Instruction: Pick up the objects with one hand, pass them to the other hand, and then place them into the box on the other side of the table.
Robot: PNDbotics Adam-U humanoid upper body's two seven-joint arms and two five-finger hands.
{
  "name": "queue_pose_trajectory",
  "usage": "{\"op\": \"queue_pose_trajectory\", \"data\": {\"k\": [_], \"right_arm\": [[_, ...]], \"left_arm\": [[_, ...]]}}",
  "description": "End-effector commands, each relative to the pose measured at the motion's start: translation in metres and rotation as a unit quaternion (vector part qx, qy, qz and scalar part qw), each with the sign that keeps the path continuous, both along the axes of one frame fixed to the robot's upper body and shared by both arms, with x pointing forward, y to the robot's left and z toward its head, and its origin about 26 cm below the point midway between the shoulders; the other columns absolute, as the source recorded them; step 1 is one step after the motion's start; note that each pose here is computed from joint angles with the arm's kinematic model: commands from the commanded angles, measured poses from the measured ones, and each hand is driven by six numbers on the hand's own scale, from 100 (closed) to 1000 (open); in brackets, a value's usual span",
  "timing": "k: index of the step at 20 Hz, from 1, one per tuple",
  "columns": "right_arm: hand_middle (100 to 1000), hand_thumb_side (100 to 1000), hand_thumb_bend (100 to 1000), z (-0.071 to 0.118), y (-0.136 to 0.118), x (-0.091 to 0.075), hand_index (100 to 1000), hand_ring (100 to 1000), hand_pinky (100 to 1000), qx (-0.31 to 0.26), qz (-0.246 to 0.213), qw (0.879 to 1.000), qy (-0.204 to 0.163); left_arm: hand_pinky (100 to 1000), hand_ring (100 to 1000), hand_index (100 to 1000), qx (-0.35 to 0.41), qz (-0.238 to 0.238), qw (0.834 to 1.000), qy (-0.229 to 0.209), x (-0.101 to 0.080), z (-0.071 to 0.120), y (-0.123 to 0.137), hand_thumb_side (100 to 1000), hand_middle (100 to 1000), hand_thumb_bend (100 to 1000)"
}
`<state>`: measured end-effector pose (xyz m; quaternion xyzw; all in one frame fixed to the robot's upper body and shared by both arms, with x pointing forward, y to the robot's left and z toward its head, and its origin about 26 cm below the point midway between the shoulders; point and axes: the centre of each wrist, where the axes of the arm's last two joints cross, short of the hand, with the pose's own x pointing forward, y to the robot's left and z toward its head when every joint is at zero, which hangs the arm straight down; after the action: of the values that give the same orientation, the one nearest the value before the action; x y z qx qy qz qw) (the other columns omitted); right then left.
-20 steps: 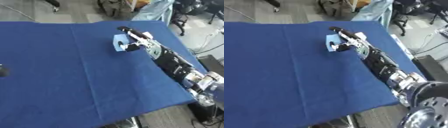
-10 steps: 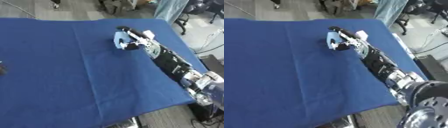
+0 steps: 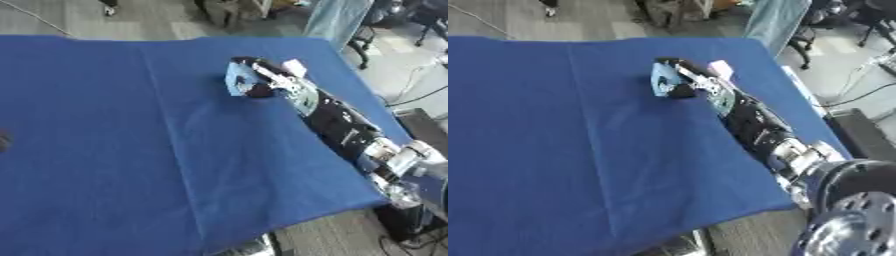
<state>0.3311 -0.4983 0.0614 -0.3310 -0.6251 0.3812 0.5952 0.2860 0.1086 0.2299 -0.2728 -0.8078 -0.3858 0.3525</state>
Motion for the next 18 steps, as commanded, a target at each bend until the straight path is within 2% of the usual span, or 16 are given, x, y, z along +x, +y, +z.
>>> {"op": "queue_pose_trajectory", "data": {"k": [1, 4, 9, 18], "right_arm": [[862, 496, 100, -0.001, -0.0077, -0.0064, 1000, 973, 903, -0.032, 0.001, 0.998, 0.052], [829, 359, 100, -0.0017, -0.0074, -0.0075, 1000, 955, 894, -0.049, 0.007, 0.996, 0.079], [888, 315, 100, -0.0011, -0.005, -0.0082, 1000, 961, 900, -0.067, 0.024, 0.993, 0.091], [887, 314, 100, -0.0021, -0.0037, -0.0099, 1000, 958, 897, -0.08, 0.031, 0.992, 0.093]], "left_arm": [[677, 565, 813, 0.001, -0.002, 1.0, -0.012, -0.0027, 0.0053, 0.0017, 966, 532, 266], [677, 565, 813, 0.0, -0.003, 1.0, -0.009, -0.003, 0.0038, 0.0016, 964, 533, 268], [678, 565, 813, -0.001, -0.002, 1.0, -0.002, -0.0032, 0.0011, 0.0022, 964, 533, 272], [678, 567, 814, -0.001, -0.002, 1.0, 0.004, -0.0034, -0.0017, 0.0027, 965, 534, 276]]}}
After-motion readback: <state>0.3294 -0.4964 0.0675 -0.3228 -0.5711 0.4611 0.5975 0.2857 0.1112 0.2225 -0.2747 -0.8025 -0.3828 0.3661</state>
